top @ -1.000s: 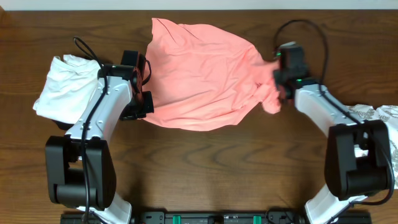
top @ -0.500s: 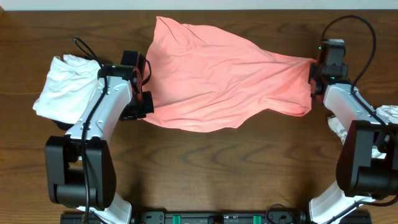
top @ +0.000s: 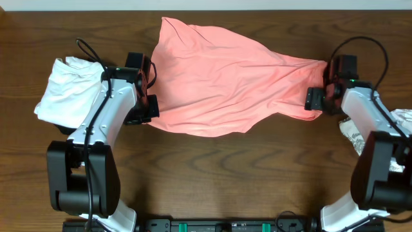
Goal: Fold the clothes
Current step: 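Drag the shirt's right end further right with the right gripper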
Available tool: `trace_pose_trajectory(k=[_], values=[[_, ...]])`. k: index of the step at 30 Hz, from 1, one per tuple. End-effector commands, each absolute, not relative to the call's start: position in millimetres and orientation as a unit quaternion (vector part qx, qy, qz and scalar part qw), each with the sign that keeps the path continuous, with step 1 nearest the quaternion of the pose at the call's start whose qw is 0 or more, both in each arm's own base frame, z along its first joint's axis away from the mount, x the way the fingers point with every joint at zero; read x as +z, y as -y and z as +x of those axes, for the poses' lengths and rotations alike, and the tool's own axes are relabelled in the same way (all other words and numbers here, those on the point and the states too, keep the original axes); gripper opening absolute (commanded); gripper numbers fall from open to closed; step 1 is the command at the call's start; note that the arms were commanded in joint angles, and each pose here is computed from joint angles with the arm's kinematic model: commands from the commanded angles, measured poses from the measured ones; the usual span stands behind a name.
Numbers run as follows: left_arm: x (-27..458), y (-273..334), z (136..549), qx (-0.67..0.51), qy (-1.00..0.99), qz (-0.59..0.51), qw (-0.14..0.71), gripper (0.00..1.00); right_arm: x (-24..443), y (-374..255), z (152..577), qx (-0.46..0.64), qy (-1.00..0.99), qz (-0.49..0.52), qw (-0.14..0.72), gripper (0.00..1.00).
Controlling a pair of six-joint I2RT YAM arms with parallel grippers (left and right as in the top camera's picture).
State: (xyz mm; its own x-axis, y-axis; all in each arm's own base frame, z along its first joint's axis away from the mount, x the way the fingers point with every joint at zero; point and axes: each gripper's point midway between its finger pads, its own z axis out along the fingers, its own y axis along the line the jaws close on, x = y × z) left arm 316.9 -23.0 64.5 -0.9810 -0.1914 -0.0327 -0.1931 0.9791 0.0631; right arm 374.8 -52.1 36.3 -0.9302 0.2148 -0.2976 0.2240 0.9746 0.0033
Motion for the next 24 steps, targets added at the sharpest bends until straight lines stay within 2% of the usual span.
trace_pose_trajectory(k=[1,7,18,23,24], values=[[65,20,318,0.043,-0.994,-0.101,0.014,0.06,47,21,373,0.104,-0.972,0.154,0.143,0.84],[65,20,318,0.043,-0.994,-0.101,0.014,0.06,33,21,353,0.098,-0.973,0.181,0.107,0.82],[65,20,317,0.043,-0.994,-0.101,0.014,0.06,11,22,355,0.101,-0.963,0.206,0.139,0.79],[65,20,317,0.043,-0.994,-0.101,0.014,0.06,8,29,356,0.083,-0.960,0.223,0.146,0.70],[65,20,317,0.043,-0.994,-0.101,0.014,0.06,8,32,356,0.076,-0.959,0.228,0.147,0.65]])
